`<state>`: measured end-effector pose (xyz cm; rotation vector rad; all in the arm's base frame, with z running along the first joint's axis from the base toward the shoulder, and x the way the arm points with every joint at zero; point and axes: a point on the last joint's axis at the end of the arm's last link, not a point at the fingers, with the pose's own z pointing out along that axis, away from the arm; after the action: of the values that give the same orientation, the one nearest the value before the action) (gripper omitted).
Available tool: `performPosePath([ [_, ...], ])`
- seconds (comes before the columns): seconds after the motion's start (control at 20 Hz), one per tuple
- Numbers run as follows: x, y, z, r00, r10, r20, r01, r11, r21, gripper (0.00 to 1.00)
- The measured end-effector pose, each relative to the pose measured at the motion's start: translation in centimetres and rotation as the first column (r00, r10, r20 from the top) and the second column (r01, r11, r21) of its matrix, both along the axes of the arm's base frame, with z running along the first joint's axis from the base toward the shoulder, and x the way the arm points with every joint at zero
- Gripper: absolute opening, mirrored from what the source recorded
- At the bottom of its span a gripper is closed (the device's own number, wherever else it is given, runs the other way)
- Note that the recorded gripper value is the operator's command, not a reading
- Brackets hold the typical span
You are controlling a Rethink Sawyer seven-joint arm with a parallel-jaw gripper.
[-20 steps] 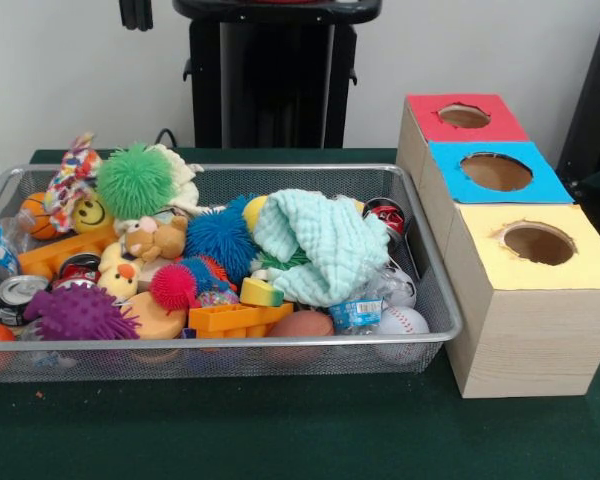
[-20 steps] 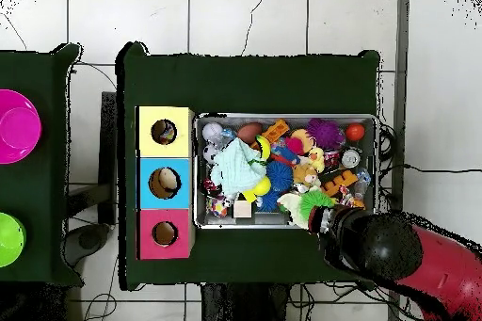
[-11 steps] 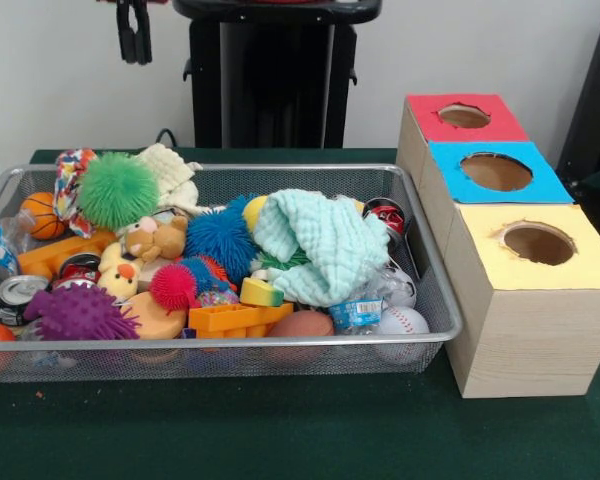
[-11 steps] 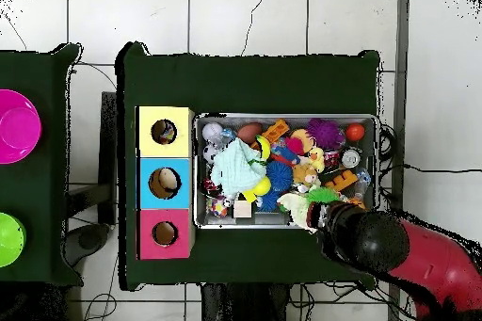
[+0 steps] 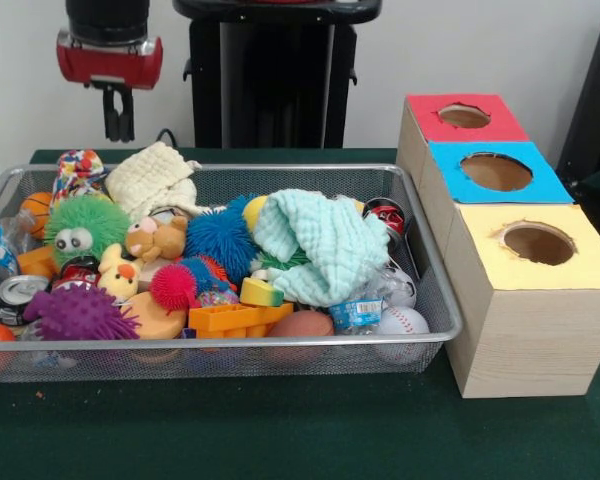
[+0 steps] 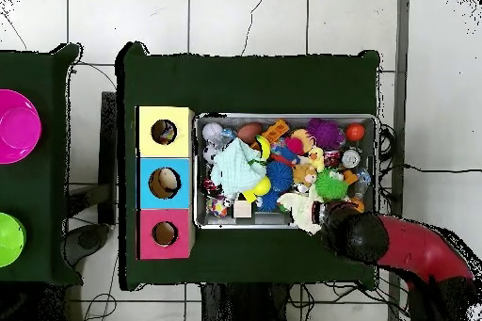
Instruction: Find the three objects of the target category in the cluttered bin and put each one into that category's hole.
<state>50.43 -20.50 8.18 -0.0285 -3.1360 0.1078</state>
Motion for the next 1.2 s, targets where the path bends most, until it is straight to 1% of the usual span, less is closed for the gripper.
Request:
performPosePath([
  [0.2, -1.2, -0.7, -2.2, 0.9994, 0.015, -0.032, -0.014, 0.9999, 0.008, 0.00],
  [0.25, -1.8, -0.9, -3.1, 0.9986, 0.024, -0.047, -0.024, 0.9997, 0.009, 0.00],
  [0.45, -2.8, -1.2, -4.6, 0.9961, 0.049, -0.074, -0.049, 0.9988, 0.002, 0.00],
  [0.65, -3.7, -2.1, -6.1, 0.9902, 0.095, -0.102, -0.099, 0.9947, -0.030, 0.00],
  [0.8, -4.1, -2.6, -6.6, 0.9865, 0.119, -0.113, -0.125, 0.9911, -0.047, 0.00],
  [0.85, -4.2, -3.0, -7.0, 0.9824, 0.142, -0.121, -0.150, 0.9866, -0.064, 0.00],
  [0.9, -4.3, -3.1, -7.0, 0.9812, 0.149, -0.123, -0.158, 0.9850, -0.069, 0.00],
  [0.95, -4.2, -3.6, -7.1, 0.9756, 0.177, -0.129, -0.190, 0.9770, -0.096, 1.00],
  [1.05, -4.1, -3.7, -7.1, 0.9745, 0.182, -0.130, -0.196, 0.9753, -0.102, 1.00],
  [1.2, -3.7, -4.0, -7.0, 0.9712, 0.199, -0.132, -0.215, 0.9690, -0.122, 1.00],
])
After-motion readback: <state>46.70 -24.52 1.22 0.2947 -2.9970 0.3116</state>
